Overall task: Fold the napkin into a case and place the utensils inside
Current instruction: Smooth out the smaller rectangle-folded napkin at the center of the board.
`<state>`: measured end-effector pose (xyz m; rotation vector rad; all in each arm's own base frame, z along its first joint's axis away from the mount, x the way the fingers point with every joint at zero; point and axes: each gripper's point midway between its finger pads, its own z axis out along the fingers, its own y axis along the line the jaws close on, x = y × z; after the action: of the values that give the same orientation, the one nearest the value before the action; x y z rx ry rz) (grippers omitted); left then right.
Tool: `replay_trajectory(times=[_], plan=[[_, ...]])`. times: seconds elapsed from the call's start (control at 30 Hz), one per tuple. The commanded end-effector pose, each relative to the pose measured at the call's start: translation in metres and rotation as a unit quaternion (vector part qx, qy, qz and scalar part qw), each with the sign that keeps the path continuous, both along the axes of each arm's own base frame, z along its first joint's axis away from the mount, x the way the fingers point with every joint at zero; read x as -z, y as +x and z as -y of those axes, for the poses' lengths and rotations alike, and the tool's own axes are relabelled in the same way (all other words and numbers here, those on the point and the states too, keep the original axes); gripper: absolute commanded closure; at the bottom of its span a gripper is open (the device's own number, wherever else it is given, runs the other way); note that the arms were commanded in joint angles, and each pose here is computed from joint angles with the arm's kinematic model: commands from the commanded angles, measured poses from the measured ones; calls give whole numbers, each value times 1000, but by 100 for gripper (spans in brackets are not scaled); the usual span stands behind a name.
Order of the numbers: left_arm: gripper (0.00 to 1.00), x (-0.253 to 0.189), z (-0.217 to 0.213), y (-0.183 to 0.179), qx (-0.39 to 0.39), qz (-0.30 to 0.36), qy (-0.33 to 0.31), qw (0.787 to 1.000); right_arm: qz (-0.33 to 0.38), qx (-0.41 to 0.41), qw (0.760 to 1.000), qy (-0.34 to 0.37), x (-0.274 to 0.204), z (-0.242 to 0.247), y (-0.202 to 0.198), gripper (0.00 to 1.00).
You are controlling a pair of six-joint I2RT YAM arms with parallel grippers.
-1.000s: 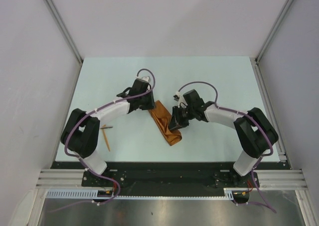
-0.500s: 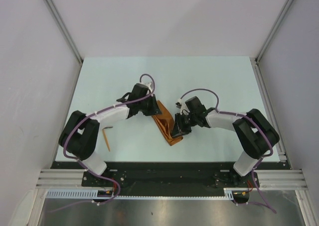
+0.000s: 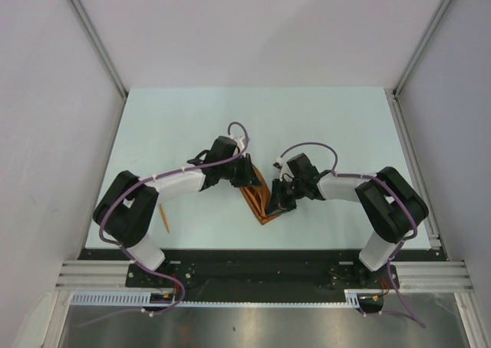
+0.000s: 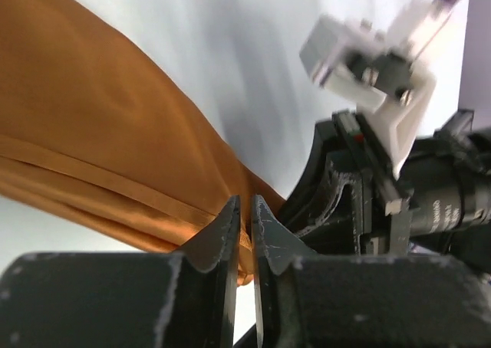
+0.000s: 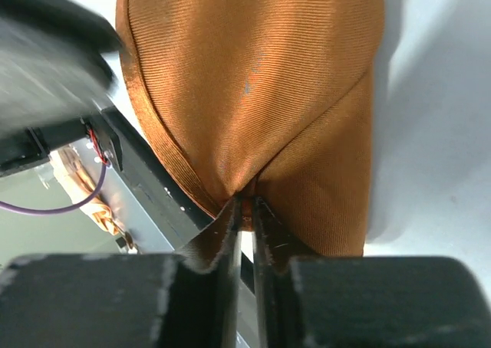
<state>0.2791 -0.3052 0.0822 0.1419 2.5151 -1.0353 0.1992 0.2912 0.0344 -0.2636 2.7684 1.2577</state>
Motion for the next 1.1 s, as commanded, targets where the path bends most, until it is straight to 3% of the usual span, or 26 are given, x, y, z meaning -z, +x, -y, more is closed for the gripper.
replay_trajectory(times=[0.0,0.2,0.3,0.57,0.73,0.83,0.93,1.07], plan=[[86,7,11,-11,12,-11,-22,1000,35,18,999,15,-31,0,19,80],[89,26,-1,-18,2,-20,5,1000,89,54,994,22,-70,11,55,64],[88,11,-8,-10,-12,14,15,1000,101,56,993,26,-77,10,71,62],[64,-42,-34,40,-69,62,4,996,133,59,989,37,-76,-18,129,61],[67,-32,-61,83,-110,80,90,987,137,77,987,42,-70,-40,163,61],[75,-17,-71,99,-123,86,137,979,135,84,986,42,-57,-52,172,62],[76,-4,-76,108,-128,90,165,974,121,92,987,44,-46,-59,178,67],[73,8,-82,114,-129,100,194,967,126,94,986,63,-45,-72,186,81]])
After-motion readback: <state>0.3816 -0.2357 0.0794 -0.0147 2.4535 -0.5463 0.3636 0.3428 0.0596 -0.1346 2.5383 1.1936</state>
